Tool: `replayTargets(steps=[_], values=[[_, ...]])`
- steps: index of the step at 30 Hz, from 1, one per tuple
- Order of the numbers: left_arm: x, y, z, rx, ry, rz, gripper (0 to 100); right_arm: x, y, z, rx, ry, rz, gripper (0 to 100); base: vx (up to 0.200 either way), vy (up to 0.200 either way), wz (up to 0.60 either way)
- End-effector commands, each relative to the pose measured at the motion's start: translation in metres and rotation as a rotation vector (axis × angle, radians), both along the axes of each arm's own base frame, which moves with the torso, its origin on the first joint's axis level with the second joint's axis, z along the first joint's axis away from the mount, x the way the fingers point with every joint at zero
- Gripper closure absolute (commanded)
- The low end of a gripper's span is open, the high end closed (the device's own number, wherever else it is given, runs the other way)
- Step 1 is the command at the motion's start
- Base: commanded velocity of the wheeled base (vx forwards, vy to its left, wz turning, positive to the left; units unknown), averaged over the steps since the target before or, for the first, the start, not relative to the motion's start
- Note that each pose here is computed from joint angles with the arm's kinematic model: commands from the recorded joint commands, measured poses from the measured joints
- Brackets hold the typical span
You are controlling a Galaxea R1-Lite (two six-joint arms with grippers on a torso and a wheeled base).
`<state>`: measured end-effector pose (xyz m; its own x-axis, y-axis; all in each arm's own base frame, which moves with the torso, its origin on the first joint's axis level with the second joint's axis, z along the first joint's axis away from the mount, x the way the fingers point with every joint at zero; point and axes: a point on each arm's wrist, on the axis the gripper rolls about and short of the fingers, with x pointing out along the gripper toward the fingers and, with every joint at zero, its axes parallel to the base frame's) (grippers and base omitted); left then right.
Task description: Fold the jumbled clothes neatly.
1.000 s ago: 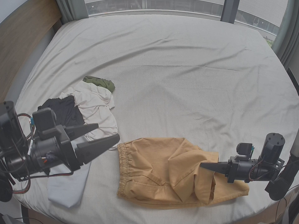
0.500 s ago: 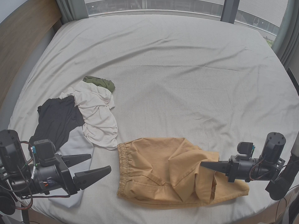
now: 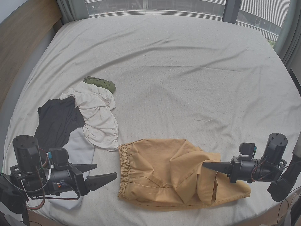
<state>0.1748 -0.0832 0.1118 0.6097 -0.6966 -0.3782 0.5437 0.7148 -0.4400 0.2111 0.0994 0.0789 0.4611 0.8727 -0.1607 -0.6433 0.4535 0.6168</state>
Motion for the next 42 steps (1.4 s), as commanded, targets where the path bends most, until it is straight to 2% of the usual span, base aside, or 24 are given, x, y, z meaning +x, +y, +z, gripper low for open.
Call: replayTargets(steps=[1, 10, 17, 24, 33, 42], values=[[0.009, -0.004, -0.016, 0.016, 0.061, -0.018, 0, 0.000, 0.000, -0.001, -0.001, 0.002, 0.000, 100, 0.000, 0.000, 0.00], [0.028, -0.009, -0.048, 0.026, 0.108, -0.018, 0, 0.000, 0.000, 0.000, -0.001, 0.002, 0.000, 100, 0.000, 0.000, 0.00], [0.038, -0.012, -0.070, 0.015, 0.111, -0.009, 0, 0.000, 0.000, 0.000, -0.001, 0.002, 0.000, 100, 0.000, 0.000, 0.00], [0.048, -0.018, -0.079, -0.076, 0.127, 0.028, 0, 0.000, 0.000, 0.001, 0.001, -0.002, 0.000, 100, 0.000, 0.000, 0.00], [0.051, -0.023, -0.090, -0.087, 0.127, 0.019, 0, 0.000, 0.000, 0.000, 0.000, -0.001, 0.002, 100, 0.000, 0.000, 0.00], [0.048, -0.036, -0.095, -0.119, 0.174, -0.008, 0, -0.001, 0.001, 0.000, 0.000, 0.001, 0.008, 100, 0.000, 0.000, 0.00]])
